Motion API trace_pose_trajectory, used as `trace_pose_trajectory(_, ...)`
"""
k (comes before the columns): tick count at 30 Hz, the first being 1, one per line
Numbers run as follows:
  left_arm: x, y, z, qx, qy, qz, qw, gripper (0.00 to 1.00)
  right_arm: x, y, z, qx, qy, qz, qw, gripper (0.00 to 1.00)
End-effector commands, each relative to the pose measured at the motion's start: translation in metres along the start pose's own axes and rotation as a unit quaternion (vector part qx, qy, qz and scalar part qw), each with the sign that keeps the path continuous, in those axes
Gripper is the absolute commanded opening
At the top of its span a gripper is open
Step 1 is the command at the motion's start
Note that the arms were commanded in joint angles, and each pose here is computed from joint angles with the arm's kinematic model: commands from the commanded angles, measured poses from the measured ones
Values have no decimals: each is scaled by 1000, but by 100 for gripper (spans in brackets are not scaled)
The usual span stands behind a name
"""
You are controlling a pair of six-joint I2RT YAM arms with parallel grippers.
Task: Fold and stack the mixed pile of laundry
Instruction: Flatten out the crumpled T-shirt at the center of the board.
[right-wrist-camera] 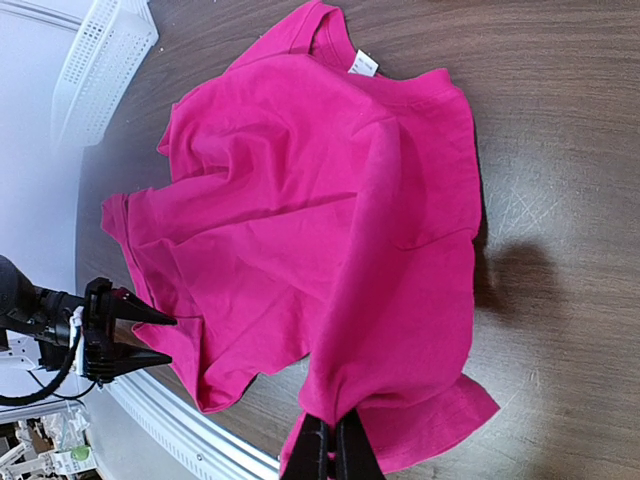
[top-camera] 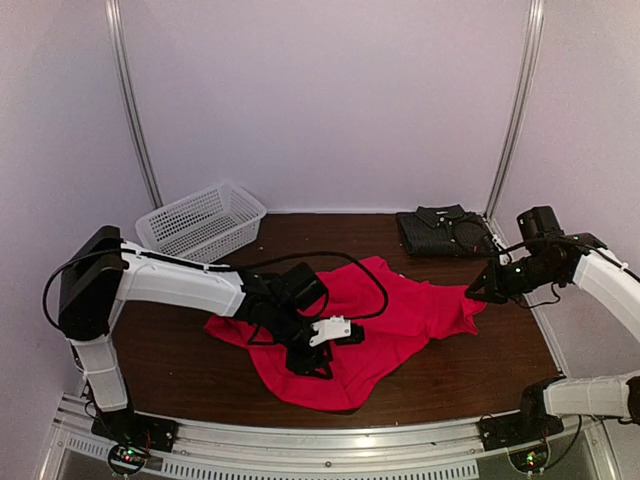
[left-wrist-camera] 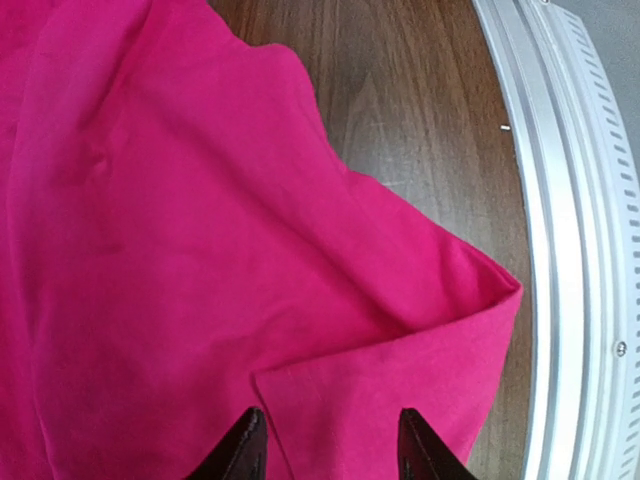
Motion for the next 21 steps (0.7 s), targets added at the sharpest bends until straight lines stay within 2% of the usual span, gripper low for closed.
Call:
trace_pose_trajectory(1,-11,19,6,-89,-7,-29,996,46,5,-2,3,-5,10,-12,1000,0)
trace_pose_trajectory(14,-41,-11,12,-115,-28,22,993,45,8,-7,3,-7,6,-11,1000,0)
trace_pose_trajectory(21,-34,-8,11,-116,-16,20,993,32,8,-7,3,-6,6,-9,1000,0)
Point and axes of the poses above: each gripper's point midway between its finger pads, its own x axis back along the fingers, its own z axis along the line the jaws close on, y = z × x, the point moved 8 cm from there along x, back along the fingers, and after that the axes turned 8 degrees about x, right-handed, at the moved point
